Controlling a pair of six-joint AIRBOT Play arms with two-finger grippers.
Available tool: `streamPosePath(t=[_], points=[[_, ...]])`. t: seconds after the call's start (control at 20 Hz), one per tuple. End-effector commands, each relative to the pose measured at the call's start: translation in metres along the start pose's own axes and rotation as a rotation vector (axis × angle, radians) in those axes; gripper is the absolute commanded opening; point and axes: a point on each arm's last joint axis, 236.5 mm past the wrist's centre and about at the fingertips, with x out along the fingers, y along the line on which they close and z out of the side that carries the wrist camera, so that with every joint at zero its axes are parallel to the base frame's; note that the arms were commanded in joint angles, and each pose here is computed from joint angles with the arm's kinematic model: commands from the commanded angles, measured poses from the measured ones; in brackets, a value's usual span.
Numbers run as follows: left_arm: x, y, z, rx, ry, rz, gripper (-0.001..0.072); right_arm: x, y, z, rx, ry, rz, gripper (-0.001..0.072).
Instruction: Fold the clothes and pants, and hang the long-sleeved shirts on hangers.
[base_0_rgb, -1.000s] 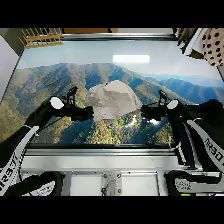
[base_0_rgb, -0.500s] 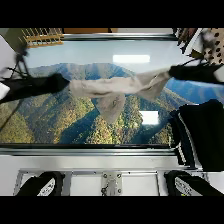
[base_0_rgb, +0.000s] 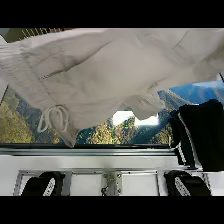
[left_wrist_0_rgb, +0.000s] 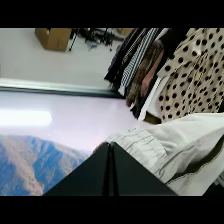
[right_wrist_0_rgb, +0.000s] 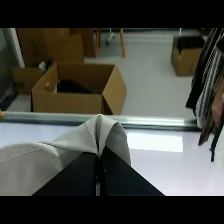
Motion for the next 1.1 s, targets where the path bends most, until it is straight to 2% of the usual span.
streamPosePath(t=[0.0, 0.15, 0.35, 0.55, 0.7, 0.75, 0.8, 0.85, 0.9, 1.05], points=[[-0.042, -0.03, 0.021, -0.011, -0.124, -0.043, 0.0014, -0.038, 0.009, 0.039, -0.013, -0.142, -0.002, 0.0003], [-0.04, -0.028, 0.009, -0.034, -0.074, -0.035, 0.0014, -0.034, 0.016, 0.037, 0.044, -0.135, 0.038, 0.0003], [0.008, 0.014, -0.05, -0.144, 0.23, 0.045, 0.0014, 0.035, 0.028, -0.012, 0.203, 0.043, 0.154, 0.0003], [0.083, 0.089, -0.12, -0.261, 0.547, 0.164, 0.0014, 0.145, 0.022, -0.146, 0.295, 0.412, 0.173, 0.0003], [0.16, 0.166, -0.172, -0.266, 0.645, 0.276, 0.0014, 0.219, 0.001, -0.249, 0.347, 0.569, 0.117, 0.0005], [0.189, 0.189, -0.187, -0.282, 0.64, 0.291, 0.0014, 0.237, -0.007, -0.272, 0.369, 0.584, 0.096, 0.0049], [0.217, 0.214, -0.2, -0.304, 0.622, 0.315, 0.0049, 0.251, -0.016, -0.293, 0.39, 0.594, 0.074, 0.0292], [0.239, 0.238, -0.208, -0.32, 0.603, 0.339, 0.0353, 0.259, -0.022, -0.306, 0.414, 0.603, 0.062, 0.0546], [0.256, 0.263, -0.211, -0.335, 0.59, 0.364, 0.0635, 0.262, -0.03, -0.312, 0.426, 0.605, 0.048, 0.0595], [0.263, 0.311, -0.215, -0.37, 0.636, 0.42, 0.0619, 0.252, -0.067, -0.297, 0.435, 0.58, -0.009, 0.0586]])
